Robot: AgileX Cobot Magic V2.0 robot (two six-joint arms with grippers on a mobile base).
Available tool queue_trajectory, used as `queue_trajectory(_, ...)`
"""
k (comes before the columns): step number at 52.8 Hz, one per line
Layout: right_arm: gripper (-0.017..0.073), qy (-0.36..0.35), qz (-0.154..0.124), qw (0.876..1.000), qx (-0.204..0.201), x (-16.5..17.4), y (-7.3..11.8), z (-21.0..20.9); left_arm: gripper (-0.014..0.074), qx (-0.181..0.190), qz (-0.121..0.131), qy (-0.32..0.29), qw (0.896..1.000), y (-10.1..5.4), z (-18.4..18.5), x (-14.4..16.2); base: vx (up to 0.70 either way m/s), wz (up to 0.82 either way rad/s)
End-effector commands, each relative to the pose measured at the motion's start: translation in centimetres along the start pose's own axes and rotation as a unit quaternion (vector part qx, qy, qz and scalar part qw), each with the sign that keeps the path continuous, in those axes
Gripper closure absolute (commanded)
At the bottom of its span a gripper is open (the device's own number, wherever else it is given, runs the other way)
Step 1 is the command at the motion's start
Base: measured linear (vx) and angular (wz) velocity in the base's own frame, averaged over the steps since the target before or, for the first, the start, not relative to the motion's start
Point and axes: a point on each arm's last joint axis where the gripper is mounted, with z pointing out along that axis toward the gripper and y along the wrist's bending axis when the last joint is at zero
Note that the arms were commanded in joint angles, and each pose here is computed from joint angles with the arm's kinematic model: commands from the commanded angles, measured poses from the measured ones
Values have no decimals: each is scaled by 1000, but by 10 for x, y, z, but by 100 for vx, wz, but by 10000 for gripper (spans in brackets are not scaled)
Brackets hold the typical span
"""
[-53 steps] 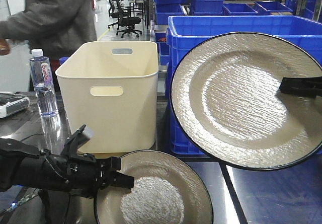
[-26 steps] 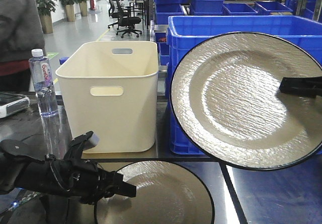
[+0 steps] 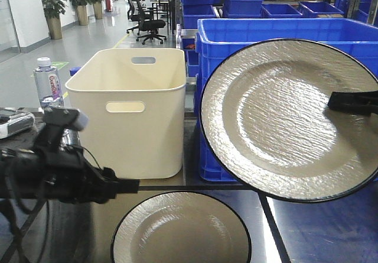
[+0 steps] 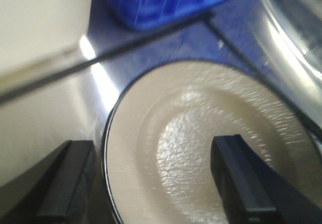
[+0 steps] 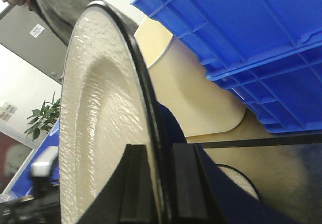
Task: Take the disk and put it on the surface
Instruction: 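Lower the left-held plate flat onto the table and open the left gripper, then lower the right-held plate onto the first plate and open the right gripper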
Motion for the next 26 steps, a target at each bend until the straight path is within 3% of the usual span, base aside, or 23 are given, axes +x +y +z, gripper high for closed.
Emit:
queue_trajectory(1, 568, -52, -3, 997, -48, -12, 24, -9, 5, -13, 38, -83, 996, -22, -43, -25, 0, 0)
queue_trajectory(10, 568, -48, -10, 998, -33, -11, 21, -8, 21, -38, 98, -147, 984, -47, -97, -33, 0, 0)
queue_trajectory(15, 568, -39, -12, 999, -21, -10, 15, -4, 71, -47, 118, -186, 974, -61, -126, -34, 0, 0)
queue_trajectory(19, 568, -21, -12, 1000, -14, -6, 11, 7, 167, -55, 132, -220, 965, -72, -150, -33, 0, 0)
queue_trajectory(26, 568, 40, -11, 999, -9, 12, 3, 44, 449, -69, 157, -271, 947, -88, -185, -29, 0, 0)
